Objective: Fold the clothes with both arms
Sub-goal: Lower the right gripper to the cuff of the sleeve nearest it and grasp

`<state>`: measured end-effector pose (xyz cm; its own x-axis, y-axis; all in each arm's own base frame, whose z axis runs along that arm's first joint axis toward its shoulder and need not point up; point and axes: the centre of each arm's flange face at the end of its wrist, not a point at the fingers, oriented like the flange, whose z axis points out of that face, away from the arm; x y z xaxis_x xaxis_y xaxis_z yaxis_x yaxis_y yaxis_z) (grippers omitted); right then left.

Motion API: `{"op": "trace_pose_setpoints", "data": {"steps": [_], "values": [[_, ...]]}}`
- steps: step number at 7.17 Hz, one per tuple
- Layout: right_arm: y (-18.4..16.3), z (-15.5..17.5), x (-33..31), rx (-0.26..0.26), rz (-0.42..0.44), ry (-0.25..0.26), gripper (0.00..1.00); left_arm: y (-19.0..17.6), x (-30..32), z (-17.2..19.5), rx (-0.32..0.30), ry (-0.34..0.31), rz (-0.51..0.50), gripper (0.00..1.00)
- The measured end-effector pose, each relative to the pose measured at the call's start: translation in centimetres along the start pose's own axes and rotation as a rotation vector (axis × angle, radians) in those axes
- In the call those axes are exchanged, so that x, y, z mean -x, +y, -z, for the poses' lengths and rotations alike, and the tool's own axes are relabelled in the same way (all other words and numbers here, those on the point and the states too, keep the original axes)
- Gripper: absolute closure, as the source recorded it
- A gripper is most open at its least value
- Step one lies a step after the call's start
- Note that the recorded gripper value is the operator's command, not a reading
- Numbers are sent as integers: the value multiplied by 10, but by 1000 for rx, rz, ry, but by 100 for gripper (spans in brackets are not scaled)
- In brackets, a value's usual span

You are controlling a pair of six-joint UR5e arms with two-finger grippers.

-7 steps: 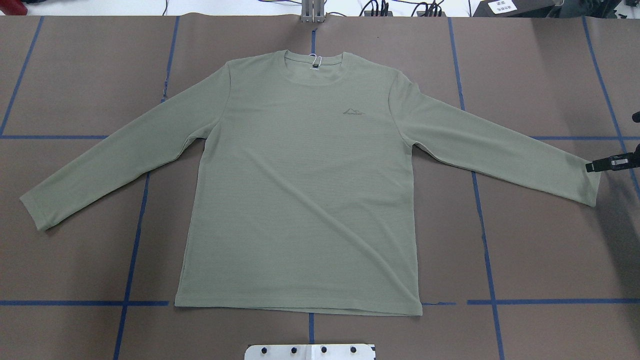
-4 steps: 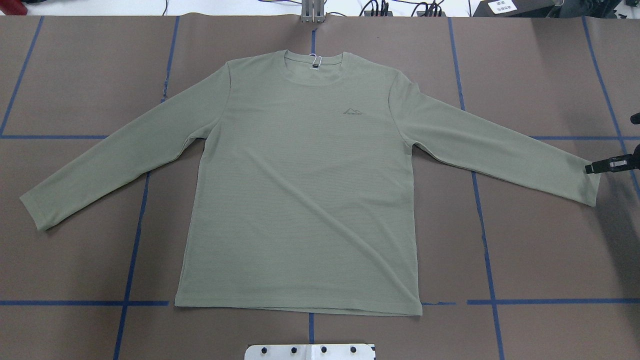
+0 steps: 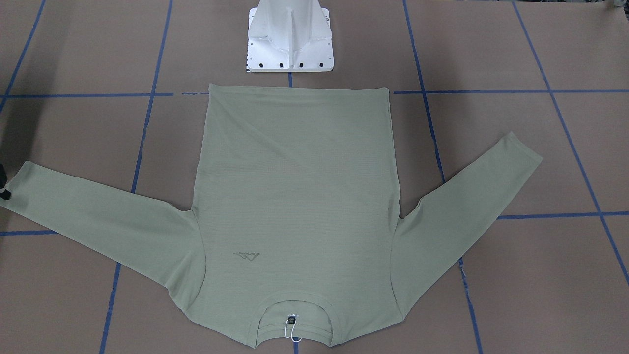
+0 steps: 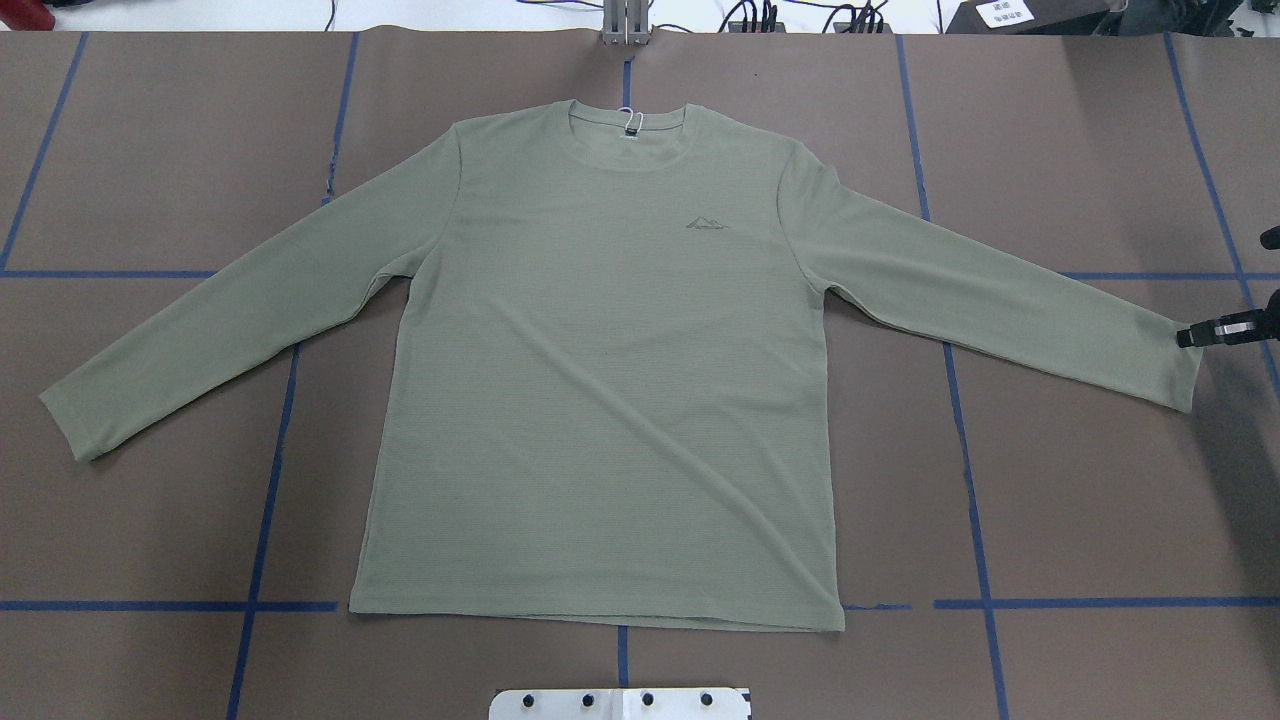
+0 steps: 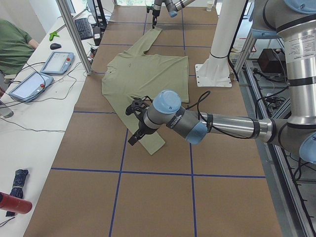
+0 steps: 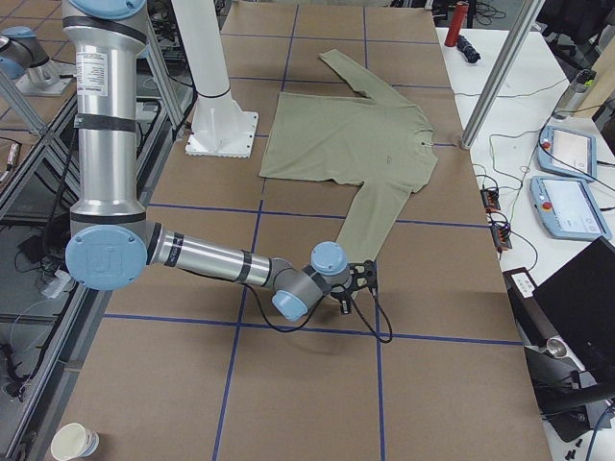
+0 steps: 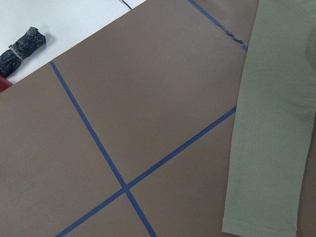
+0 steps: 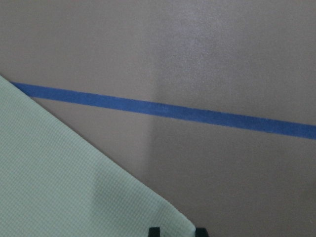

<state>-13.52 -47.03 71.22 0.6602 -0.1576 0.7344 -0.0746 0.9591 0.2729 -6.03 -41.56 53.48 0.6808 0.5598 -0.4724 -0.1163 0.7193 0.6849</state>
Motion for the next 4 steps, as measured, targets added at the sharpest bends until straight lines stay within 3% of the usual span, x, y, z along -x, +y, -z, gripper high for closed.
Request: {"op": "trace_pose_setpoints", "data": {"steps": [4], "values": [[-37, 22, 46, -28, 17, -42, 100, 1, 1, -1, 2, 0, 2, 0]]}}
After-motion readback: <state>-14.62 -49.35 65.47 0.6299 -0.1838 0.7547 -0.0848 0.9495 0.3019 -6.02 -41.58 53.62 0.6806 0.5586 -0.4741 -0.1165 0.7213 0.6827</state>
